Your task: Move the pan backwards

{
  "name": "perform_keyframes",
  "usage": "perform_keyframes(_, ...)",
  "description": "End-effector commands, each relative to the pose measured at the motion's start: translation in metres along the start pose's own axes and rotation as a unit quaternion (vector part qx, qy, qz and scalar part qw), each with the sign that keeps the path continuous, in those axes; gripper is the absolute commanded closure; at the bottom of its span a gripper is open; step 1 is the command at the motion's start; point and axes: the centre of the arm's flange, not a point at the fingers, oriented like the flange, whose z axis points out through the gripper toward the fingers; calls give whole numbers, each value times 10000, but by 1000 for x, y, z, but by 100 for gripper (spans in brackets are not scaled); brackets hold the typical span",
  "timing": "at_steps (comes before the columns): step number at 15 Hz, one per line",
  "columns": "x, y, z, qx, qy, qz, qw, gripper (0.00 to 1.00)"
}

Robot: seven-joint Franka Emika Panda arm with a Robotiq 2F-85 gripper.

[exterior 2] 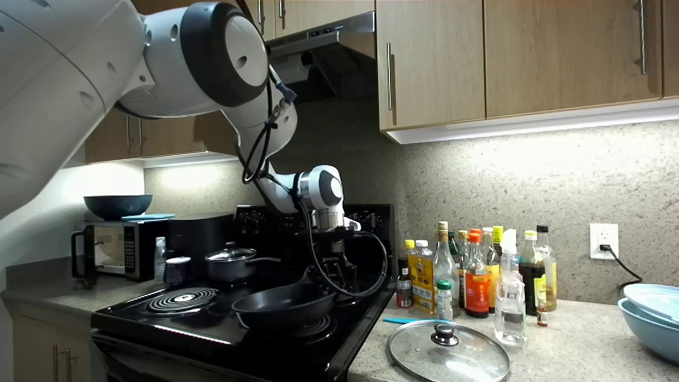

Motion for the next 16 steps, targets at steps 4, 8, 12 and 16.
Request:
perform_keyframes(4,19,10,-11,-416,208,-64,9989,97)
perform_keyframes(8,55,8,-36,-1041,201,-741,9916,97)
perform_keyframes(12,49,-7,-36,-900,212,-851,9921,89)
perform_keyframes(16,61,-8,-37,-930,160,-1038,9901,89)
